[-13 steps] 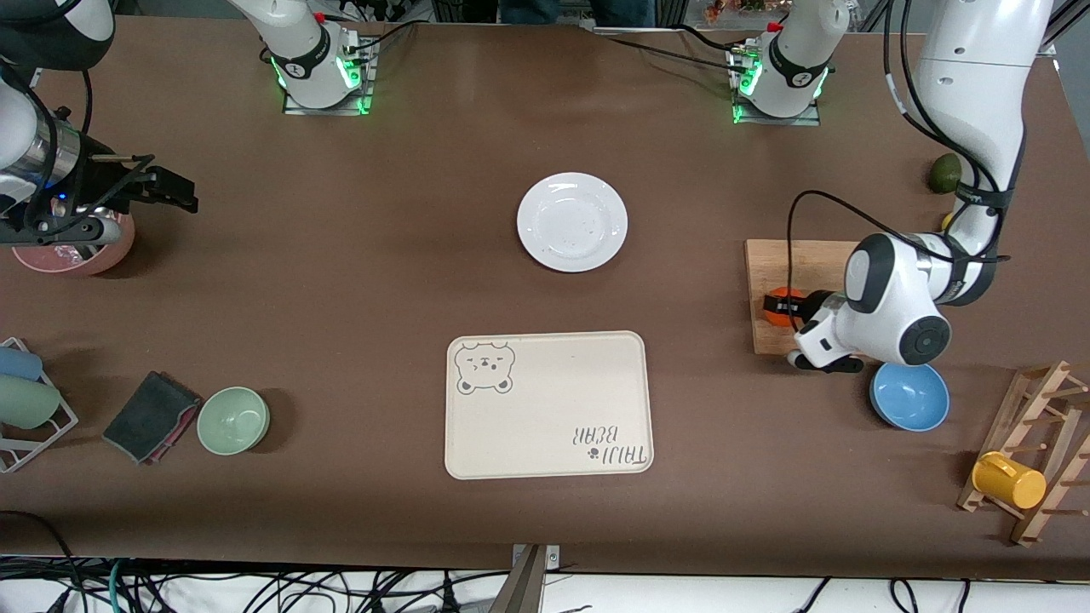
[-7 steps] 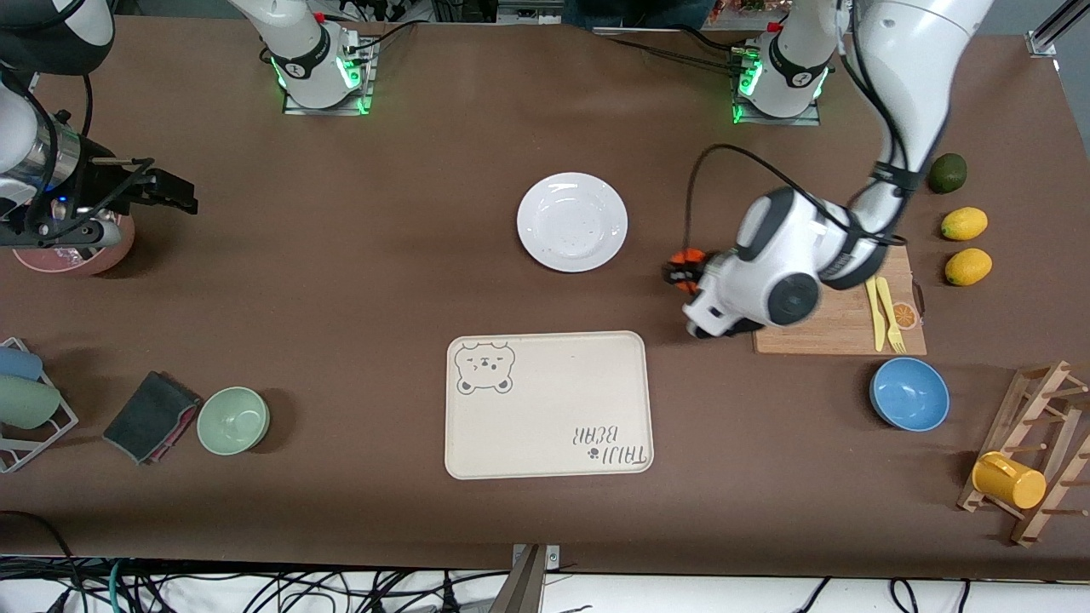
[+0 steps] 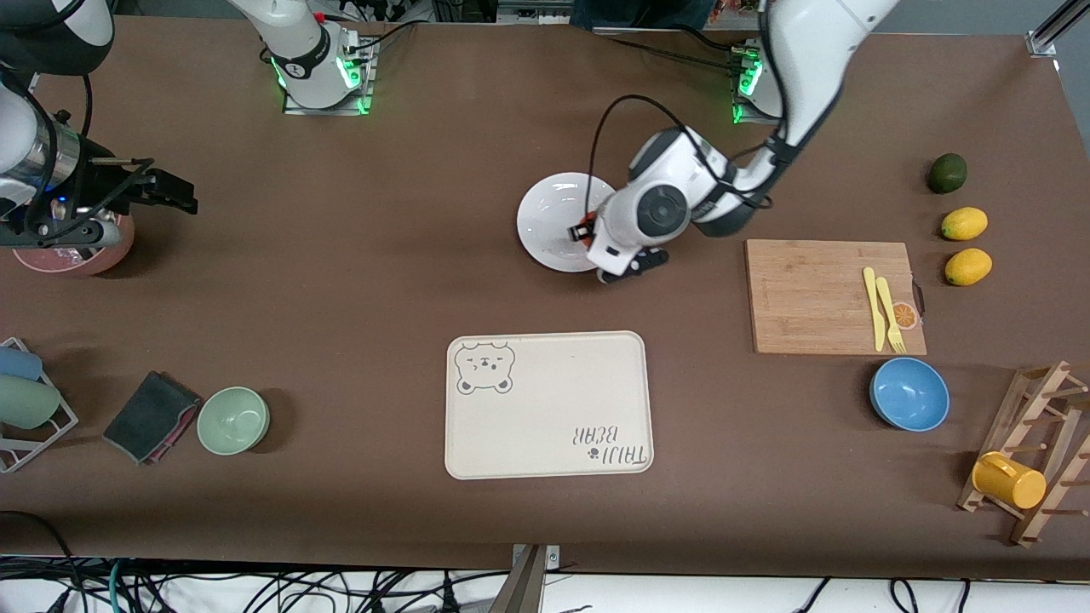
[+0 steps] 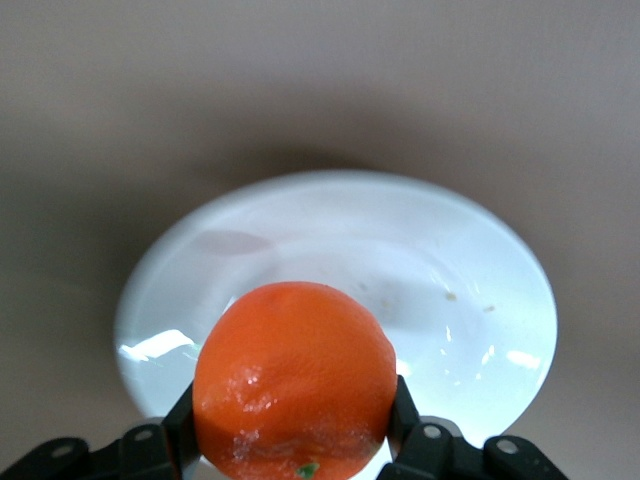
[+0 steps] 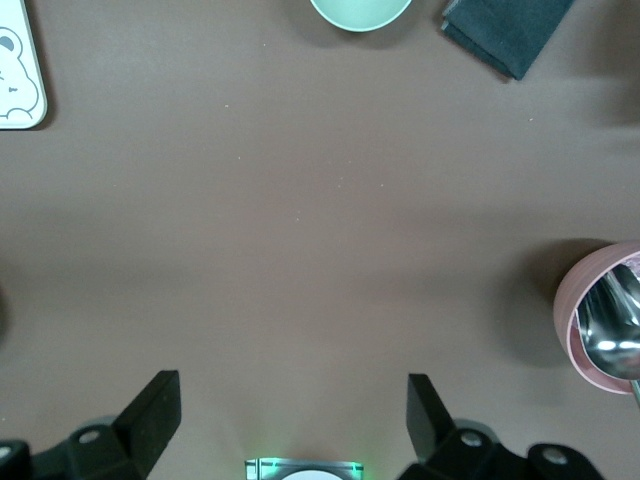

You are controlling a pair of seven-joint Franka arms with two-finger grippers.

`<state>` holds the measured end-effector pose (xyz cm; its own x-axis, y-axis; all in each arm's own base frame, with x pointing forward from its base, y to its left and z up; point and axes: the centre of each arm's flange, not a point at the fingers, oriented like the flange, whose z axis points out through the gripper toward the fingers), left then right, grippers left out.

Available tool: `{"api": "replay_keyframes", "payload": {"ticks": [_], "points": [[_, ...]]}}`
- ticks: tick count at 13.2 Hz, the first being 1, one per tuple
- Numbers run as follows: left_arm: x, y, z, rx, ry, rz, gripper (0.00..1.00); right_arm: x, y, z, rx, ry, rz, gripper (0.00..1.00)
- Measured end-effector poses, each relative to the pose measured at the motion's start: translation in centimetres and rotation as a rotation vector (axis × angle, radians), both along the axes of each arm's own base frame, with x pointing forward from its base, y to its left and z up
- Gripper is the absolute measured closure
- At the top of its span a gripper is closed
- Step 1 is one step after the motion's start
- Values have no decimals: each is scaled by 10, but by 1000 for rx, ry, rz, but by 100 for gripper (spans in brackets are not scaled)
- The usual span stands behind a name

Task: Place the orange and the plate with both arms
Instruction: 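Carry the orange with the left gripper onto the white plate, release, then withdraw the left gripper while the right gripper reaches the plate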

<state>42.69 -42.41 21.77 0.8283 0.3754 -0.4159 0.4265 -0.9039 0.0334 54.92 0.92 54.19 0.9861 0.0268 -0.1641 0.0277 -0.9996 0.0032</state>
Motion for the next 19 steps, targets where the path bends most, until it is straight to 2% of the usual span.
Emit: {"api": "replay_keyframes", "payload": {"ticks": [2, 4, 5, 7, 9, 12, 15, 17, 19], "points": [[-32, -31, -15, 1, -16, 44, 29, 0, 0, 0, 0, 0, 0, 0], [-34, -35, -19, 1, -18, 61, 28, 0, 0, 0, 0, 0, -1, 0], [-29, -31, -20, 4, -19, 72, 22, 0, 0, 0, 0, 0, -1, 0], [-12, -21, -16, 10, -18, 113, 1, 0, -1, 0, 0, 1, -2, 0], [23, -1, 3, 40, 32, 143, 0, 0, -1, 0, 0, 1, -2, 0], [96, 54, 66, 80, 113, 142, 0, -1, -2, 0, 0, 6, -3, 0], [154, 158, 94, 141, 65, -65, 0, -7, 0, -3, -1, 59, 0, 0], [184, 244, 93, 107, 40, -173, 0, -13, 3, -5, 6, 101, 3, 0], [208, 337, 99, 47, -2, -276, 0, -16, 14, -8, 79, 133, -1, 0]]}}
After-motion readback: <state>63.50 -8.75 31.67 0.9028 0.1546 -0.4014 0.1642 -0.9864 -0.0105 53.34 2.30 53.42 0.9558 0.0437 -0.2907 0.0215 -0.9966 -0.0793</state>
